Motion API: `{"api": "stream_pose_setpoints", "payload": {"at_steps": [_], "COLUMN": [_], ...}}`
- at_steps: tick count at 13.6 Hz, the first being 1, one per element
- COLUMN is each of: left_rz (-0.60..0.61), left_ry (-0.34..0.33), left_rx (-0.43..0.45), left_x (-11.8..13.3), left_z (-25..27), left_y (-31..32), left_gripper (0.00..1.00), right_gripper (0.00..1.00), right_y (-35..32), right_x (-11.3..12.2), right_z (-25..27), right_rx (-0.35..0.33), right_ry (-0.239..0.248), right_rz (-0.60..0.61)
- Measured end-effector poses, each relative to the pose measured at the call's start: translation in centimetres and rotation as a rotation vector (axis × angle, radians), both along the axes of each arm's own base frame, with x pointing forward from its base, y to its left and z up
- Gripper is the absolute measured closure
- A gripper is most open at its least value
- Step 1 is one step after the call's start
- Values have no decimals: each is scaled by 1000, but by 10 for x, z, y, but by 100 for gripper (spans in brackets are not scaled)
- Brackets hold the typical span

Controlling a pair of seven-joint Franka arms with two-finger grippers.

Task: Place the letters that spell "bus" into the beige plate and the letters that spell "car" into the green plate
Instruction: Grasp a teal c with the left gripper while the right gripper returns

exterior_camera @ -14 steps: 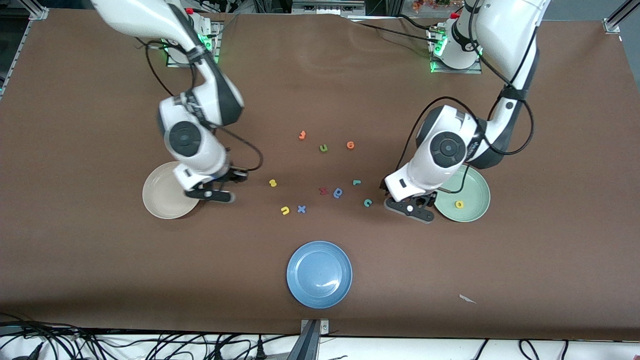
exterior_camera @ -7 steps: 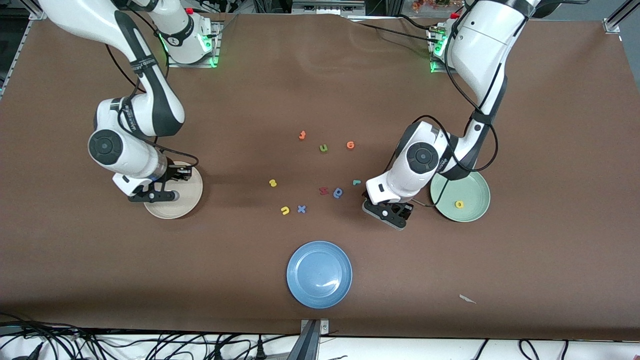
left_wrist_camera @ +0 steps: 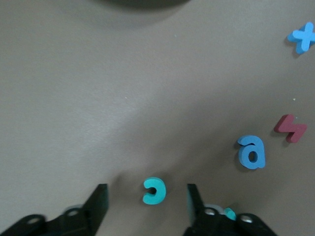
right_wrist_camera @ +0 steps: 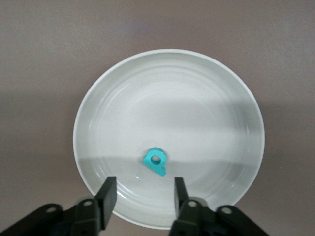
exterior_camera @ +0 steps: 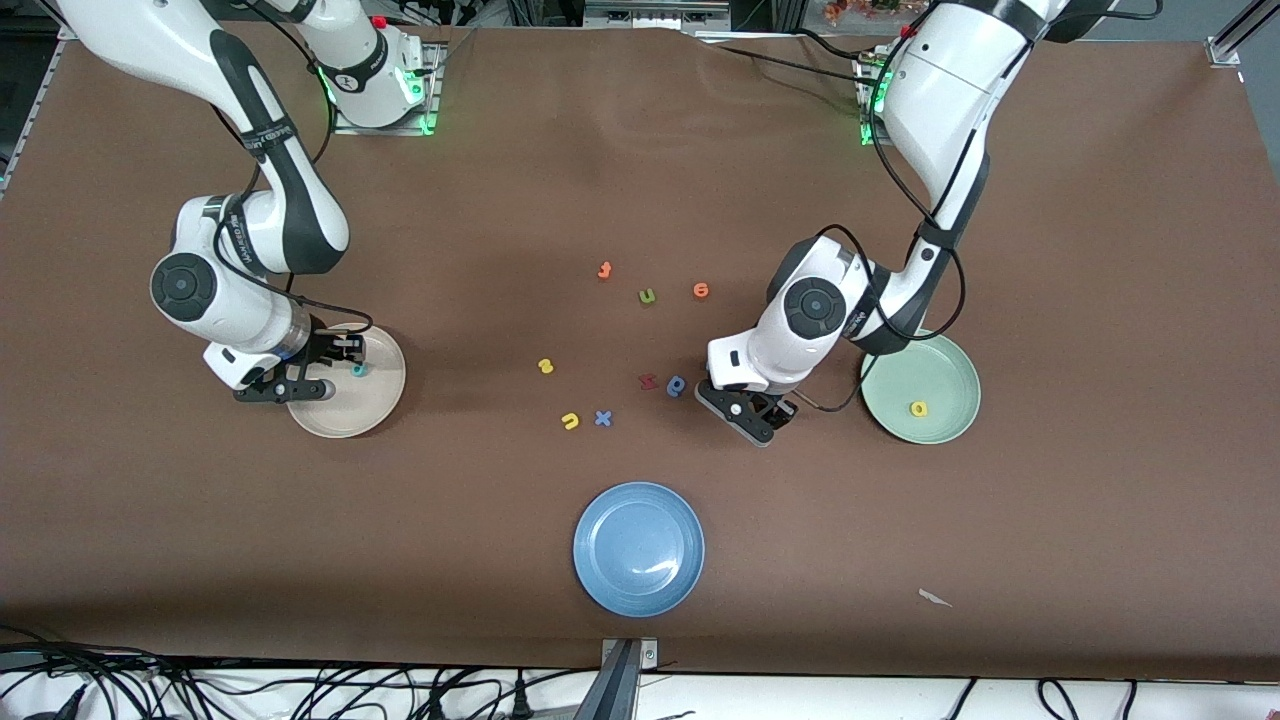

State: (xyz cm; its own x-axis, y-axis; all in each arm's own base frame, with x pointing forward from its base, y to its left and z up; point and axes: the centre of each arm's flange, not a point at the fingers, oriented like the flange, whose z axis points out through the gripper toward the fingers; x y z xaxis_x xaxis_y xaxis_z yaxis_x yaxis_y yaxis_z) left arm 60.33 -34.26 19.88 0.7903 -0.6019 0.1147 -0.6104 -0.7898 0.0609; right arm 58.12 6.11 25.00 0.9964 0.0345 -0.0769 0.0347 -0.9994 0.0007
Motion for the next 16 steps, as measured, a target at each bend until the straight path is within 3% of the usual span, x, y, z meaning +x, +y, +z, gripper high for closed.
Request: {"api": "stream_pose_setpoints", "payload": {"at_steps": [4, 10, 13, 16], "left_rz": [-13, -37, -36, -36], "left_ry": [24, 28, 20, 19], "left_rx": [9, 29, 30, 30], "left_x": [-8, -12, -9, -8], "left_z": [-17, -27, -25, -20], "left_y": [-7, -8, -7, -7], "left_gripper": [41, 44, 75, 77], "right_gripper": [1, 0, 0, 0], "right_y": [68, 234, 271, 295], "right_x": [-3, -15, -5, -4], "right_z": [9, -10, -42, -69], "right_rx": [-1, 53, 61, 56], "right_ry": [-21, -58, -70, -66], "right_rz": [-105, -298, -299, -279]}}
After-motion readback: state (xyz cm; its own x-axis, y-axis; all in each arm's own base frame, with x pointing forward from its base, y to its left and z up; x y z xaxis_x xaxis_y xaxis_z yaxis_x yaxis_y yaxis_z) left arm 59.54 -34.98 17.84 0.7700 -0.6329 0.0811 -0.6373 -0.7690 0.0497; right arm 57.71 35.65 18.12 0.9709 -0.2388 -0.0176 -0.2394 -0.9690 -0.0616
